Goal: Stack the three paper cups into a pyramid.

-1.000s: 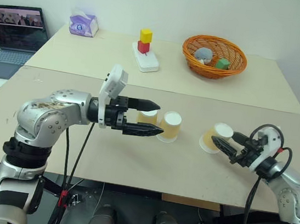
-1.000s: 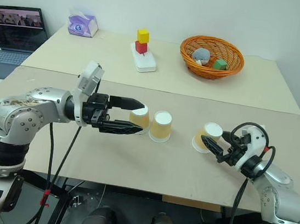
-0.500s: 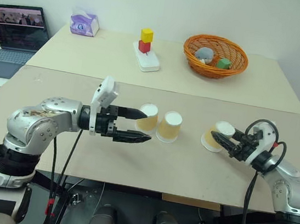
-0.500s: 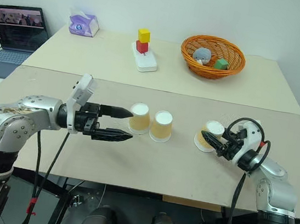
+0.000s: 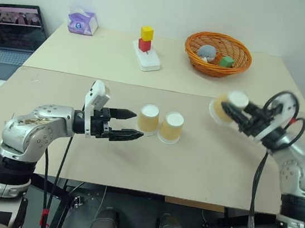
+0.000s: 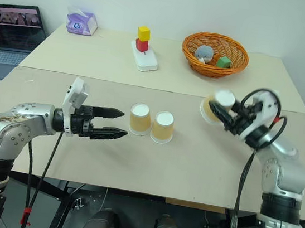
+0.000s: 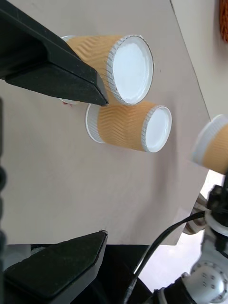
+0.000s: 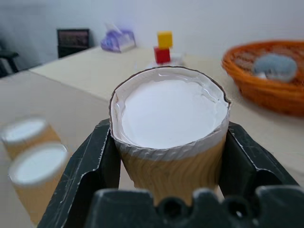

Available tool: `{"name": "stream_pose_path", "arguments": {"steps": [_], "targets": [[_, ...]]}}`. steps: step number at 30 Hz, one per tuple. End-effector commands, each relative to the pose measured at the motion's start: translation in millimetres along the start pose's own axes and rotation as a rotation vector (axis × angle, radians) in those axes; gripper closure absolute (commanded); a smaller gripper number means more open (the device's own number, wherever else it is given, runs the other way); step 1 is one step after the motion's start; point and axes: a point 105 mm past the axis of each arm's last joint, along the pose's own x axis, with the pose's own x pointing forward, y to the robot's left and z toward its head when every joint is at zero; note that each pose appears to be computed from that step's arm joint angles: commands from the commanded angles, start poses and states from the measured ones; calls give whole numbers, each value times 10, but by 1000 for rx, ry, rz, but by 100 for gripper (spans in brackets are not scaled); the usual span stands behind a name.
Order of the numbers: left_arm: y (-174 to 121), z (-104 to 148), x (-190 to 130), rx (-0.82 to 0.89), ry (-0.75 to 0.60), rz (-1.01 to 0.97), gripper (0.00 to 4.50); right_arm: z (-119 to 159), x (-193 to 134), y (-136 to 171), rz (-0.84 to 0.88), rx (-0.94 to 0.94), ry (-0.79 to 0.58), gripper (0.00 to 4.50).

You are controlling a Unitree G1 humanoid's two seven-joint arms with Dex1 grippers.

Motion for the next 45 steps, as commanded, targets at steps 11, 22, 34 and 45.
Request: {"name": "stream_pose_path", "arguments": {"steps": [11,22,34,45], "targets": [[15,31,-27,38,-22,22,0,164,769,584,371,-6,127,190],[-14,29,16,34,-49,33,0,138,843,741,511,-52,199,190],[15,67,68,25,-66,21,0,159,842,882,581,31,219,190],[31,63,68,31,-66,27,0,91,844,1027,619,68,254,190]]}}
